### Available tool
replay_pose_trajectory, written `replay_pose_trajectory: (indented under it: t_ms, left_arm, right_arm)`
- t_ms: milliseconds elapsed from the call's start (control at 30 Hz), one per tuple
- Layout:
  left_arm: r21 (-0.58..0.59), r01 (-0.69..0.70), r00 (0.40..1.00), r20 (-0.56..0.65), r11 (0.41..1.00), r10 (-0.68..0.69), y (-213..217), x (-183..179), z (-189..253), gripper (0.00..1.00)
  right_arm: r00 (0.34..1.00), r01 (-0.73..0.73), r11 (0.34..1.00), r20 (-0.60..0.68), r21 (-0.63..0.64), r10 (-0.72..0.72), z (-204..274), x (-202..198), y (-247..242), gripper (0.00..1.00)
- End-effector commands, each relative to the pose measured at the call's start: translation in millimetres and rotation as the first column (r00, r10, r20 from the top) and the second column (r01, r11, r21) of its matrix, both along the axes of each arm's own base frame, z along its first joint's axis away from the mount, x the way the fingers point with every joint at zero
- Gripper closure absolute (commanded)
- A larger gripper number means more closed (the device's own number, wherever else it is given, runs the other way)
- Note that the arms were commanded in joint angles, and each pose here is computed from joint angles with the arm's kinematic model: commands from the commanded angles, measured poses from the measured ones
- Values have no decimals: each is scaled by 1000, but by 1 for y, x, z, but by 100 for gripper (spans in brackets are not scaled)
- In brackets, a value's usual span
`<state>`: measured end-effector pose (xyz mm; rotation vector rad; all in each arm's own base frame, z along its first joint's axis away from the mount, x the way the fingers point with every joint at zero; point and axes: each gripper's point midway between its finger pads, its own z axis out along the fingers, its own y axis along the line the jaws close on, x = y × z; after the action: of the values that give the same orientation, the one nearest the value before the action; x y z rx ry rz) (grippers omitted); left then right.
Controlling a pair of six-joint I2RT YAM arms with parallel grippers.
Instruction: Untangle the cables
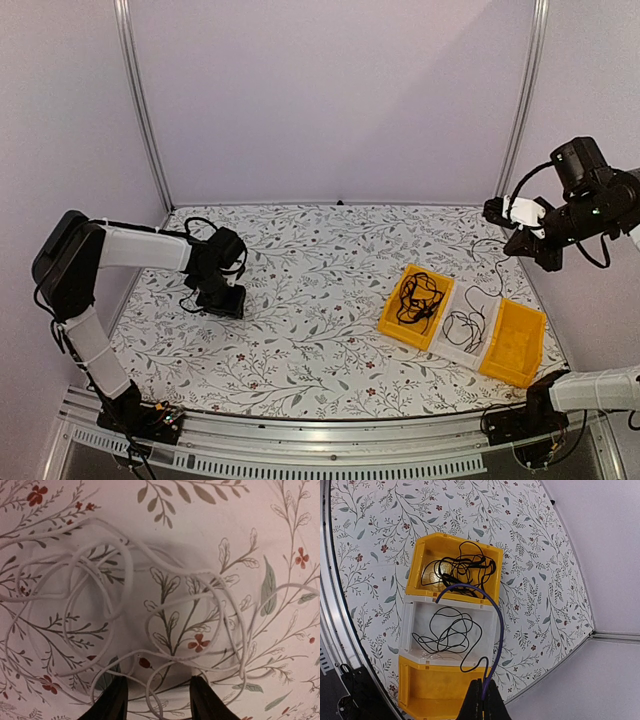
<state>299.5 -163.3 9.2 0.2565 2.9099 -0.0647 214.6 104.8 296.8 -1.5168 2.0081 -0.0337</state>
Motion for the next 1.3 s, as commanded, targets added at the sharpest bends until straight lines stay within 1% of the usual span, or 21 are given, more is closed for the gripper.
replay_pose_trajectory:
  t_ms: [0,133,233,300,400,467,567,667,733,933,1067,1100,1167,1267]
  left_arm:
    - [-6,16,1000,-18,1000,-16,-2,-6,-9,54]
    - [-11,11,1000,-7,1000,-11,-2,-5,-5,54]
    - [-13,11,1000,-4,1000,-11,-2,-6,-4,54]
    - [-16,9,1000,-7,1000,-9,-2,-7,-2,54]
    - [-22,-2,1000,6,1000,2,-1,-8,2,54]
    - [-21,-4,1000,8,1000,4,1,-10,3,54]
    - [-21,-11,1000,6,1000,11,2,-11,3,54]
    - [-31,-24,1000,4,999,24,1,-11,4,54]
    - [-37,-27,1000,10,999,28,0,-10,6,54]
    - [-74,-44,998,46,996,48,-6,-4,21,54]
    - [-120,-20,995,90,993,32,-13,0,37,54]
    - [-132,-12,993,111,991,27,-14,2,41,54]
    - [-192,24,989,148,981,4,-23,2,55,54]
    - [-252,64,980,197,966,-14,-30,1,71,55]
  right_arm:
    - [1000,-29,999,4,-44,29,-7,-5,-6,100]
    - [990,-30,998,-140,-49,23,-50,-12,-3,100]
    - [977,-33,997,-214,-70,17,-87,-16,-4,100]
    - [974,-49,994,-227,-99,25,-108,-19,-8,100]
    - [977,-64,990,-212,-127,36,-129,-20,-12,100]
    - [978,-69,990,-206,-122,42,-137,-18,-11,100]
    - [979,-26,995,-202,-93,6,-147,-6,-5,100]
    - [971,26,997,-237,-68,-41,-164,7,2,100]
    - [956,44,996,-285,-78,-65,-182,11,4,100]
    - [899,104,981,-406,-165,-164,-231,16,-3,100]
    - [885,143,977,-421,-160,-198,-232,20,0,100]
    - [882,152,976,-424,-158,-206,-230,21,0,98]
    - [871,165,973,-439,-159,-219,-223,20,1,88]
    - [865,179,970,-444,-163,-235,-200,22,1,75]
